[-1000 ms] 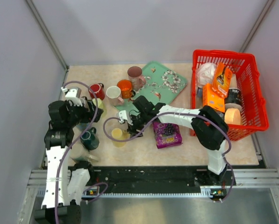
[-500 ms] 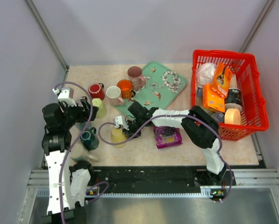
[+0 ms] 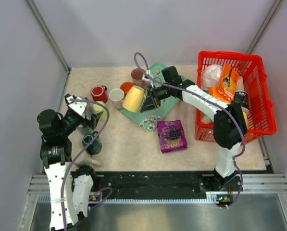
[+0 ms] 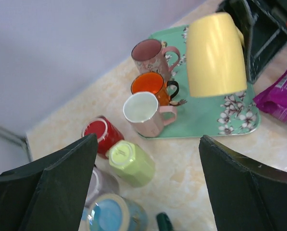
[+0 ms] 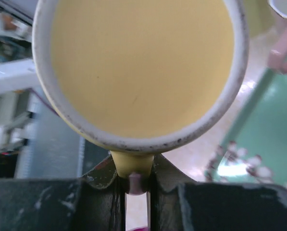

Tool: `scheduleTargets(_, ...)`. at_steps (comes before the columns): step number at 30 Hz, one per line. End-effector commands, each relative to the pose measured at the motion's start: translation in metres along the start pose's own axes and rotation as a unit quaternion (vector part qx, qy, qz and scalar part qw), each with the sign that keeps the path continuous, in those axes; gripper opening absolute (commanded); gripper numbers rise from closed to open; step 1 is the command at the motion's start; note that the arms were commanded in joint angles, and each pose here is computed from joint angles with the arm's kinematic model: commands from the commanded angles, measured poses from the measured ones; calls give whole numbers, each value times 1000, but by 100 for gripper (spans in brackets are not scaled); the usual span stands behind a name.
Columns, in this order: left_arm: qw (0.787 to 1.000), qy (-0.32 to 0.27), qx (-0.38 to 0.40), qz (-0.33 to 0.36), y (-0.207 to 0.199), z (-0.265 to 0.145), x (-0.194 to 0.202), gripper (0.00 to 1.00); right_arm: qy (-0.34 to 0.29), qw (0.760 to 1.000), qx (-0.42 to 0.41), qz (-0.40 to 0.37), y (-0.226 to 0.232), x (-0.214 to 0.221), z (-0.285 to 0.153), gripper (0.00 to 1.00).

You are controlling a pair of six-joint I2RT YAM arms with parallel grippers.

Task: Turn the mug right side up
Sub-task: Turn over the cup at the center of the board.

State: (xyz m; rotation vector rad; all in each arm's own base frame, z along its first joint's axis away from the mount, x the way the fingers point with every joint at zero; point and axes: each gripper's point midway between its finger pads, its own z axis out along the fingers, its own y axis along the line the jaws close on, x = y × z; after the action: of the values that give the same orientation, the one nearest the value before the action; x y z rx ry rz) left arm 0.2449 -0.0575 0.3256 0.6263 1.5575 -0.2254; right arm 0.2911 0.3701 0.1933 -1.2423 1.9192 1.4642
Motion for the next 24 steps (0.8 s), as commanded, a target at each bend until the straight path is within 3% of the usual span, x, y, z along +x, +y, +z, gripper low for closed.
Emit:
scheduleTargets(1,961,-92,101,241,-16,8,-47,92,-39,974,-219,40,103,-55,-30,0)
scheduleTargets(7,888,-161,162,399,-47,22,-60,89,-7,962,-256,93,126,-53,-39,0)
scheduleTargets(9,873,-185,169,418,-59,30,-59,88,4,960,-266,87,134,-52,-41,0)
scheduleTargets(13,882,-189,197,383,-76,45,-57,84,6,960,-267,90,140,-51,-44,0)
scheduleTargets(18,887,-204,150,387,-80,71,-55,68,25,953,-272,127,137,-45,-43,0)
scheduleTargets(24,899,-178,128,379,-79,98,-36,46,39,949,-281,137,135,-45,-43,0)
